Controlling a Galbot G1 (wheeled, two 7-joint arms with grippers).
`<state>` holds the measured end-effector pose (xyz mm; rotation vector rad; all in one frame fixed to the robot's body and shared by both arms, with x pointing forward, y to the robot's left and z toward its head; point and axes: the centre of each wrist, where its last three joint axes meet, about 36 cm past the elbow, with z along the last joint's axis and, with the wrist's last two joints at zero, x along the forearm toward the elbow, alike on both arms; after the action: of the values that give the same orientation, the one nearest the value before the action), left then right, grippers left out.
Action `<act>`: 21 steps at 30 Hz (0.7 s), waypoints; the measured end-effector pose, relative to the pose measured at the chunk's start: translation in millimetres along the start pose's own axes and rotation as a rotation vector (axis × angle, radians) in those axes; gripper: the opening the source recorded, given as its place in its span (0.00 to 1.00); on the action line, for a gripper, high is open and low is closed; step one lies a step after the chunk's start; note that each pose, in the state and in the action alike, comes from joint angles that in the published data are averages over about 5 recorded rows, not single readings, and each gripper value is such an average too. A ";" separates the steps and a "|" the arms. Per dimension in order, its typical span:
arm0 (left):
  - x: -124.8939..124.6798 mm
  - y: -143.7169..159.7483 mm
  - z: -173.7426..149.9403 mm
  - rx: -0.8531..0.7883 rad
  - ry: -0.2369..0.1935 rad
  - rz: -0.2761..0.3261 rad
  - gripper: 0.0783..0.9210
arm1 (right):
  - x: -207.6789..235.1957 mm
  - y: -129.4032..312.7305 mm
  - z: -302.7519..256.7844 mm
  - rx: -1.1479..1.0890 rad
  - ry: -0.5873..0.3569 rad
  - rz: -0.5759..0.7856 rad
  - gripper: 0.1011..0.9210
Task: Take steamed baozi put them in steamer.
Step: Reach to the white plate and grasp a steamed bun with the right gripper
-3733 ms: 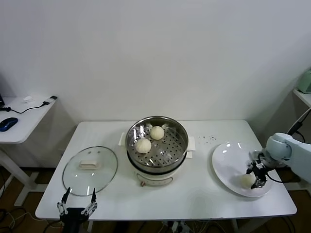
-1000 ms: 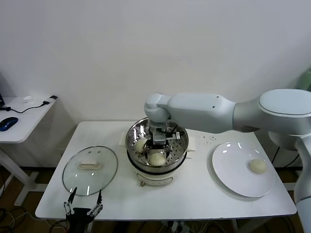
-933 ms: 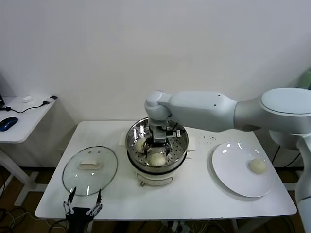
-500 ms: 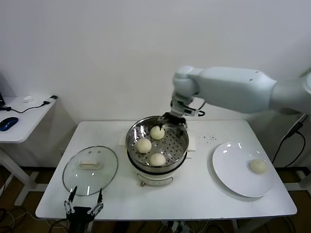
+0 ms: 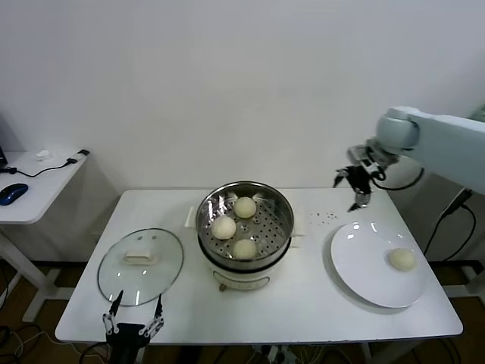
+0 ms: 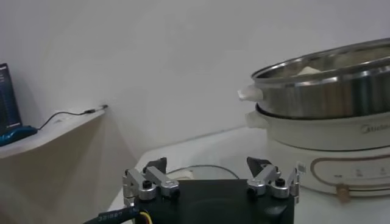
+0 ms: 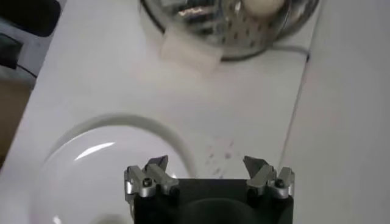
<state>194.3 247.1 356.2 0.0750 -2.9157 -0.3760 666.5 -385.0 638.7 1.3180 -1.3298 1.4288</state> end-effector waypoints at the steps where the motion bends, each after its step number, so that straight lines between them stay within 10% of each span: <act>1: -0.5 -0.1 -0.1 -0.001 0.000 -0.001 0.88 | -6.6 6.8 12.0 -0.025 0.006 -0.009 0.88; 21: -2.3 -3.4 5.3 -0.004 0.017 -0.004 0.88 | -110.7 95.7 138.4 -0.238 0.158 -0.102 0.88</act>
<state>195.6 245.2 349.9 0.0829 -2.8978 -0.3806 617.7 -524.1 501.4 1.0786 -1.2654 1.2362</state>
